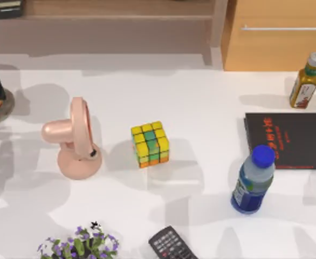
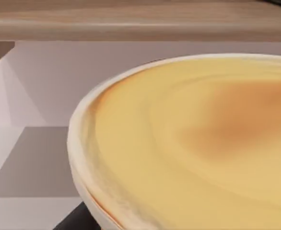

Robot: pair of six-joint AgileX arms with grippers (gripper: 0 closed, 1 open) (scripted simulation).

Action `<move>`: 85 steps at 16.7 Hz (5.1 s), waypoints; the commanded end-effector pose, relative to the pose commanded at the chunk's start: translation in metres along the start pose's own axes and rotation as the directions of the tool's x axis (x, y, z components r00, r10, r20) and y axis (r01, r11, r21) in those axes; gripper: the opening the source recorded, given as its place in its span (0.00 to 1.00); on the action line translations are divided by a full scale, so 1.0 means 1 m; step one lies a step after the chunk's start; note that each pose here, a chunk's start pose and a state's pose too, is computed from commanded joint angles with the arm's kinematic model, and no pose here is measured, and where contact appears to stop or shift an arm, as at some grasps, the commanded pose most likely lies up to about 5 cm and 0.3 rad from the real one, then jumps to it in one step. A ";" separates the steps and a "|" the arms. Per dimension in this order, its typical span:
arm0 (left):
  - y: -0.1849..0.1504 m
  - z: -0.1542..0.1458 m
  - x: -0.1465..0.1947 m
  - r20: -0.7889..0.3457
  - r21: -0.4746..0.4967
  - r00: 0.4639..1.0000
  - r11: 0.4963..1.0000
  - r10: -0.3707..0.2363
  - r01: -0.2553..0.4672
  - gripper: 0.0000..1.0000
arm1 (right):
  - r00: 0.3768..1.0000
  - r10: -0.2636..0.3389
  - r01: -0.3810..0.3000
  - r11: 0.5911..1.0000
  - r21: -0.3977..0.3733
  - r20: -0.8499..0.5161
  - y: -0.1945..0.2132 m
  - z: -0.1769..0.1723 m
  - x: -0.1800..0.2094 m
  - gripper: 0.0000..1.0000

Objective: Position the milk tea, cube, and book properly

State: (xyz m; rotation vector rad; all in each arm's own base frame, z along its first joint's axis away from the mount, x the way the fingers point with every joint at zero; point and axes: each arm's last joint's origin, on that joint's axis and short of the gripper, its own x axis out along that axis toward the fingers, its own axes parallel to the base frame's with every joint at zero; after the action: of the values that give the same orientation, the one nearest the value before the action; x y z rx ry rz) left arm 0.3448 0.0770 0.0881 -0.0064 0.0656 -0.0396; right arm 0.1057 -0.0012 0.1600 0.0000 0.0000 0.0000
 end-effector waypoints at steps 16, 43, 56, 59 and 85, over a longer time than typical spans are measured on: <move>-0.002 -0.003 -0.028 -0.004 -0.001 1.000 1.000 -0.004 0.004 1.00 | 1.000 0.000 0.000 1.000 0.000 0.000 0.000 0.000 0.000 1.00; -0.076 0.140 0.054 -0.129 -0.155 0.966 0.966 -0.225 0.205 1.00 | 1.000 0.000 0.000 1.000 0.000 0.000 0.000 0.000 0.000 1.00; -0.297 0.146 0.050 -0.937 -0.253 0.290 0.952 -0.197 -0.171 1.00 | 1.000 0.000 0.000 1.000 0.000 0.000 0.000 0.000 0.000 1.00; -0.322 0.130 0.035 -0.986 -0.117 0.149 0.958 -0.079 -0.261 1.00 | 1.000 0.000 0.000 1.000 0.000 0.000 0.000 0.000 0.000 1.00; -0.334 0.055 0.030 -0.998 -0.013 0.066 0.951 0.008 -0.310 0.70 | 1.000 0.000 0.000 1.000 0.000 0.000 0.000 0.000 0.000 1.00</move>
State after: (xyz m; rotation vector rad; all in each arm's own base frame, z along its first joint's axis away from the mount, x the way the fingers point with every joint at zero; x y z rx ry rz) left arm 0.3656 -0.2580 0.1441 -0.2164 1.5599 0.2162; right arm 0.1057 -0.0012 0.1600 0.0000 0.0000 0.0000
